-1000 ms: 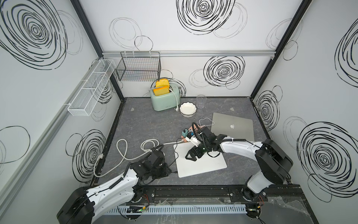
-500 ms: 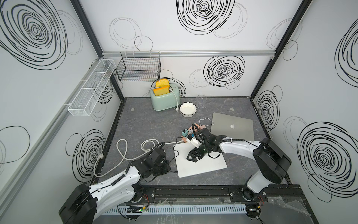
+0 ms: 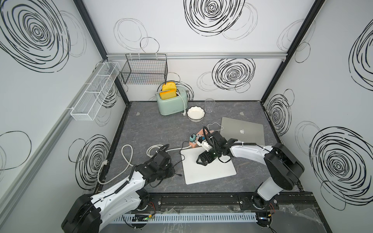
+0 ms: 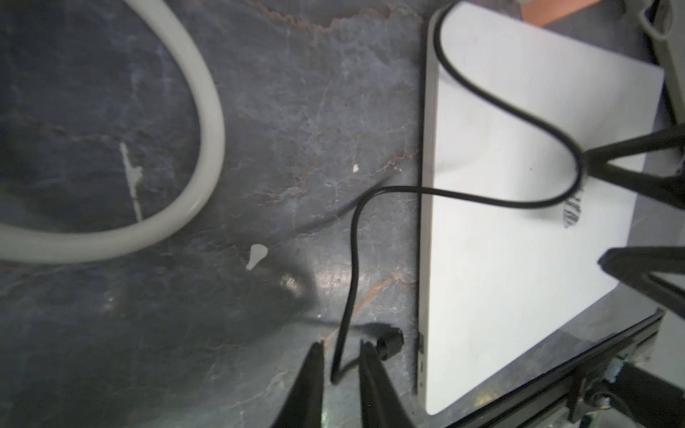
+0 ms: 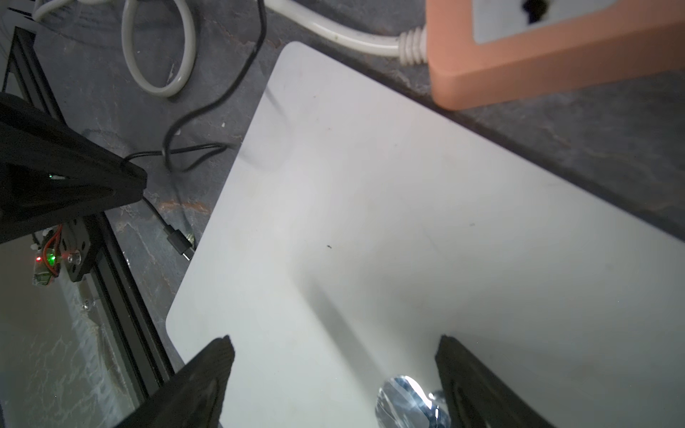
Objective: Unplug the laptop charger
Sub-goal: Remove the charging cable from the laptop, then remove the charging cable from the plug.
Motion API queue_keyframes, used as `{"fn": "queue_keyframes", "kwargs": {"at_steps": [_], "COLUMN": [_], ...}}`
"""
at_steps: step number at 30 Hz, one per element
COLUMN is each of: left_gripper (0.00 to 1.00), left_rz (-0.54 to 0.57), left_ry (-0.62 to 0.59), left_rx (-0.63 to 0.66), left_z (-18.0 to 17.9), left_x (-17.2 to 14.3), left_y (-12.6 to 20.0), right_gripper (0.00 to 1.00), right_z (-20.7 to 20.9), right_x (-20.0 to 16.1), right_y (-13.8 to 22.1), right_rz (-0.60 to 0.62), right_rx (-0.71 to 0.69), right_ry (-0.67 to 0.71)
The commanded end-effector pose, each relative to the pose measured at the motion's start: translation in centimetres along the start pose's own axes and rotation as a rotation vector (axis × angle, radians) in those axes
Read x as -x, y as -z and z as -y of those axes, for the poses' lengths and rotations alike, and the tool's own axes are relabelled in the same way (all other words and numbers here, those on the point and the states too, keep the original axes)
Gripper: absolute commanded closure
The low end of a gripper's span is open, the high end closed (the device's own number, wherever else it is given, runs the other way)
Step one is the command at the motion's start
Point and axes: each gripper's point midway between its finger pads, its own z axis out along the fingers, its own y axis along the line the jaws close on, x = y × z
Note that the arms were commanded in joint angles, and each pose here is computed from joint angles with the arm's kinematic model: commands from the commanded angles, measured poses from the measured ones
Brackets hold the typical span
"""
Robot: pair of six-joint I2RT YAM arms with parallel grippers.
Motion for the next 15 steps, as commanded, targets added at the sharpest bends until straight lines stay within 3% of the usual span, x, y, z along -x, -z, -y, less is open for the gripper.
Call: {"fn": "queue_keyframes", "kwargs": {"at_steps": [1, 5, 8, 15], "left_gripper": [0.63, 0.46, 0.40, 0.38], "left_rz": [0.042, 0.103, 0.172, 0.285], "left_ry": [-0.037, -0.082, -0.140, -0.294], "left_rx": [-0.043, -0.056, -0.098, -0.236], "left_z": [2.3, 4.2, 6.4, 12.5], "left_x": [1.9, 4.1, 6.1, 10.9], "left_y": [1.3, 3.4, 5.0, 7.0], "right_gripper": [0.10, 0.10, 0.10, 0.10], "right_z": [0.0, 1.2, 3.4, 7.9], "right_x": [2.7, 7.0, 9.3, 13.0], "right_y": [2.5, 5.8, 7.9, 9.5], "right_rz": [0.048, 0.155, 0.225, 0.326], "right_rx": [-0.032, -0.055, -0.063, -0.035], "right_ry": [-0.005, -0.053, -0.136, -0.264]}}
